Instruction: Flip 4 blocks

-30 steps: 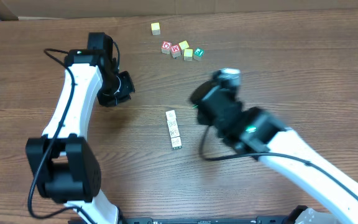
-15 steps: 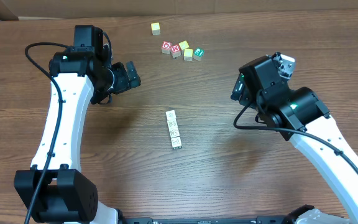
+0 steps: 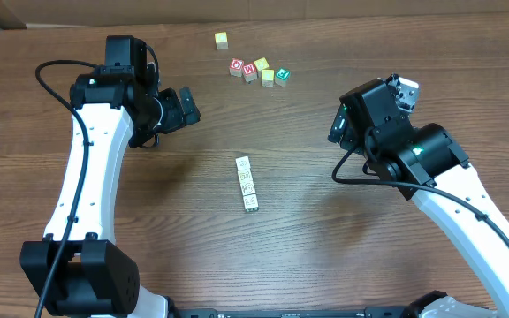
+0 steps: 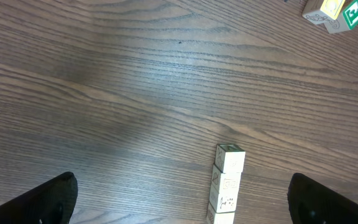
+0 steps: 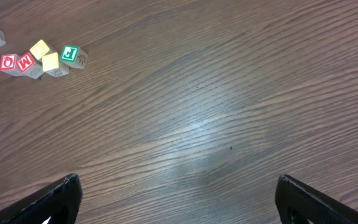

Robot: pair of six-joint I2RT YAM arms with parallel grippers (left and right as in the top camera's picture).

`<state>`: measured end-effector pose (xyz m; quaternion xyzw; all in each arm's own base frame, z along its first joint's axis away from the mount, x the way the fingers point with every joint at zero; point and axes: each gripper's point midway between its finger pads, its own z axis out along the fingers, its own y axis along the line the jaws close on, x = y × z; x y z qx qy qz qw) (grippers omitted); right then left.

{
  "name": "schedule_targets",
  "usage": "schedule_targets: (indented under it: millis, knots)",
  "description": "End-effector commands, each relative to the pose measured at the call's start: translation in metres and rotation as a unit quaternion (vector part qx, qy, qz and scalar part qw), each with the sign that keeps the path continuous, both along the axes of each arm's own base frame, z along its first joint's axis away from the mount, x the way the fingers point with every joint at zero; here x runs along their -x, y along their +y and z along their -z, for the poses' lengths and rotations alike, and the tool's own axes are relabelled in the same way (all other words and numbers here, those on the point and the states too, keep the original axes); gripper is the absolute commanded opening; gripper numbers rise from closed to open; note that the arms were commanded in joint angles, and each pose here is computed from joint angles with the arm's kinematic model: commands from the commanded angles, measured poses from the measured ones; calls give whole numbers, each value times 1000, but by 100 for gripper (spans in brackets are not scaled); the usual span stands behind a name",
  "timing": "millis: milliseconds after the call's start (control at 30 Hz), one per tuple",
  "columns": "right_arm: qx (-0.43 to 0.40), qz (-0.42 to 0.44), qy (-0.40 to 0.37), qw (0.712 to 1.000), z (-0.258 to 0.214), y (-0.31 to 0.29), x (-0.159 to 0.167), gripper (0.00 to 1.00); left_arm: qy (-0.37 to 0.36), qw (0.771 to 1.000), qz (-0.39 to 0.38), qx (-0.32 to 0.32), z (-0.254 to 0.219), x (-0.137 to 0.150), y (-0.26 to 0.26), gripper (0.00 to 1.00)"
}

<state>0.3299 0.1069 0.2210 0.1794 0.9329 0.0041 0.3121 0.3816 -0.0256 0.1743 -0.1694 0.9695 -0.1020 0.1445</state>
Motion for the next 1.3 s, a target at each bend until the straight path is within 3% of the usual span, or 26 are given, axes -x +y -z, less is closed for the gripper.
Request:
schedule_targets:
  millis: [0,267,533,800,900,1267]
  knots:
    - [-1,-1,-8,1000,-8,-1,0,100,-5,1000,4,1,-3,-2,-1,100]
    - [-46,27,-125,991,-83,-32,24,100,-5,1000,4,1,-3,-2,-1,100]
    - [-118,84,-306,941,-173,-90,79,100,-5,1000,4,1,-3,-2,-1,100]
    - [-128,89,-412,898,-188,-126,153,100,-5,1000,4,1,-3,-2,-1,100]
    - [-103,72,-448,885,-186,-131,162,100,-5,1000,4,1,-3,-2,-1,100]
    - [-39,-48,-647,760,-194,-102,165,100,-5,1000,4,1,-3,-2,-1,100]
